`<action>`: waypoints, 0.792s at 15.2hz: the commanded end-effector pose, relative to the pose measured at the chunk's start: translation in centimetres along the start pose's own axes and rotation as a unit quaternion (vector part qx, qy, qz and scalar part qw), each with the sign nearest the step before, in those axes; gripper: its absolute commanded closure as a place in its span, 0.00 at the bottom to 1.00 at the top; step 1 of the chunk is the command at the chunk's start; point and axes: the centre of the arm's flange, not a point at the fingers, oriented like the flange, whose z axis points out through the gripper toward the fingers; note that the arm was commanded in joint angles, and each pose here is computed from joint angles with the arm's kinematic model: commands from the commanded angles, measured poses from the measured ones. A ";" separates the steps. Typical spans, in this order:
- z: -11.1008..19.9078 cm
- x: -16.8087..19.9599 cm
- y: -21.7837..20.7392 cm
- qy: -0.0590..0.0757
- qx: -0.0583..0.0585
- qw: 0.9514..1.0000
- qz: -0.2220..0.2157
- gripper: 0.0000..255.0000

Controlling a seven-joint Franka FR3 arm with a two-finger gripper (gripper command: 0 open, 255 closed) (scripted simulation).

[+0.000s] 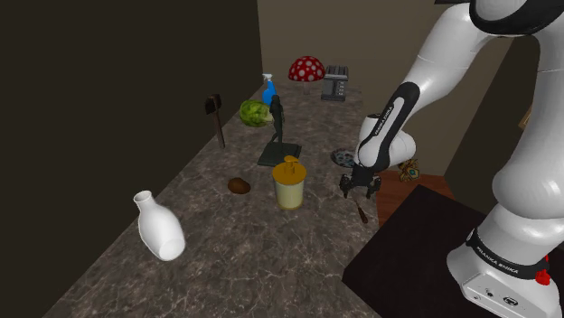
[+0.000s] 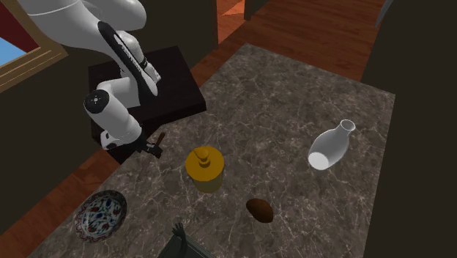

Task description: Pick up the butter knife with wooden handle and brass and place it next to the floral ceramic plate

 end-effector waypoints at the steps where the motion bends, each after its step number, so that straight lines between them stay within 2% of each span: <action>1: 0.0 0.0 0.0 0.000 0.000 1.000 0.000 0.00; 5: -5.0 0.0 0.0 0.000 0.000 1.000 0.000 0.00; 12: -5.0 0.0 0.0 0.000 0.000 1.000 0.000 0.00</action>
